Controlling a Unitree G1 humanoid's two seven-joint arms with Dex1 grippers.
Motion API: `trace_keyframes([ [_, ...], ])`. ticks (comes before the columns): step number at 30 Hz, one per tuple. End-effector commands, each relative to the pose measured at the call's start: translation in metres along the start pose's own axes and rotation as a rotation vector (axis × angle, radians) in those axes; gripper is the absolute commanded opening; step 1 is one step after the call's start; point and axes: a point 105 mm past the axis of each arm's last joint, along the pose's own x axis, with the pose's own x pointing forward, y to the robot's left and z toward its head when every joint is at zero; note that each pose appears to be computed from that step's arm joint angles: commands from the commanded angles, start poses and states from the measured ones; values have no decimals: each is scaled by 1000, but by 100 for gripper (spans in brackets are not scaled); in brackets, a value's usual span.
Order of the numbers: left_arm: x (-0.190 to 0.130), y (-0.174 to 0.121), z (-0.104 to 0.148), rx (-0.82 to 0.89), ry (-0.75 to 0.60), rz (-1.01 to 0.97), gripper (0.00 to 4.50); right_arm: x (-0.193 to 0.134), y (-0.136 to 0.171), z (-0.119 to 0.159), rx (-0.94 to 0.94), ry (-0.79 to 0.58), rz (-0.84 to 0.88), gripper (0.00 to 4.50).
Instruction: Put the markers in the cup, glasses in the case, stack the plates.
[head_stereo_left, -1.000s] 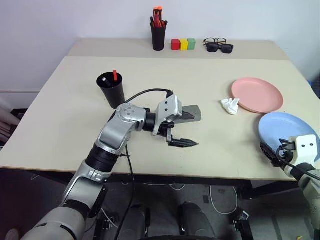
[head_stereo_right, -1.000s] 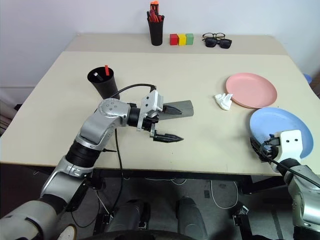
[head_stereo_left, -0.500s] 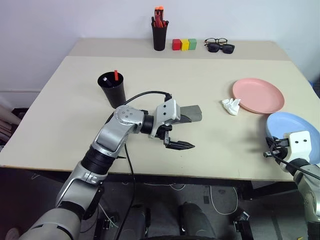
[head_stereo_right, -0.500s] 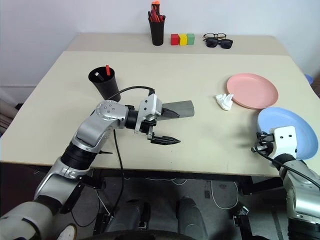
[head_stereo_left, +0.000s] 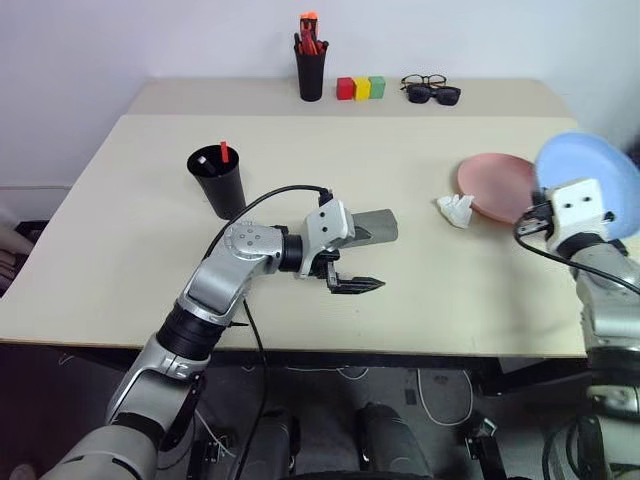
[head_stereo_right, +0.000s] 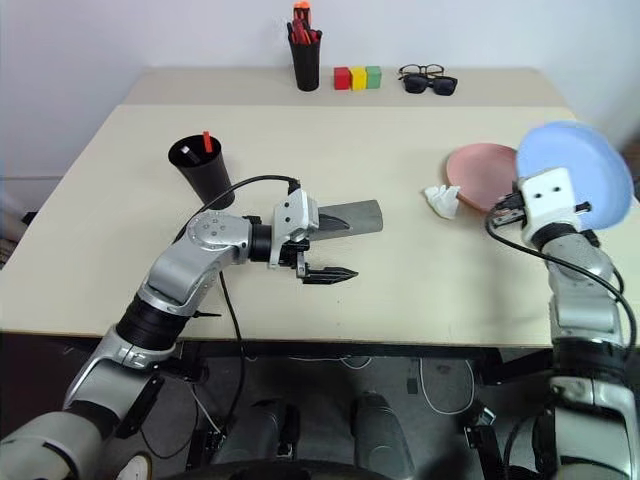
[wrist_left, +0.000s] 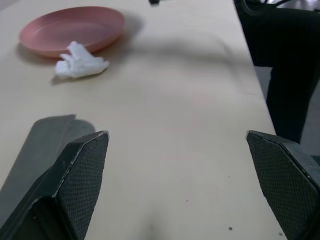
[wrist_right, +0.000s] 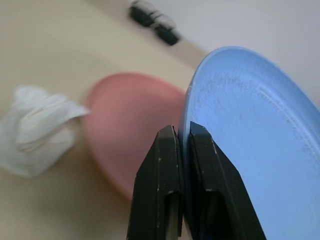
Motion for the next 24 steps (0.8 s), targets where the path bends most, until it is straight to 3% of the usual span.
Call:
trace_keyframes([
  [1, -8, 1, 9, 2, -33, 59, 450, 16, -7, 9, -45, -33, 11, 3],
  [6, -16, 2, 4, -5, -9, 132, 450, 33, -2, 12, -42, -33, 47, 3],
  [7, -18, 1, 2, -9, -3, 140, 450, 36, 0, 15, -39, -39, 57, 68],
  [9, -22, 2, -1, -11, 13, 161, 450, 40, 2, 22, -43, -54, 65, 136],
  [13, -23, 2, -4, -21, 20, 172, 450, 45, 5, 34, -47, -103, 62, 339],
  [18, -23, 0, -6, -31, 21, 172, 450, 41, 15, 48, 105, -171, 133, 339],
  [21, -23, 1, -7, -37, 24, 174, 450, 20, 52, 53, 297, -183, 349, 339],
  [24, -22, 1, -7, -41, 24, 172, 450, 6, 71, 43, 297, -126, 420, 339],
])
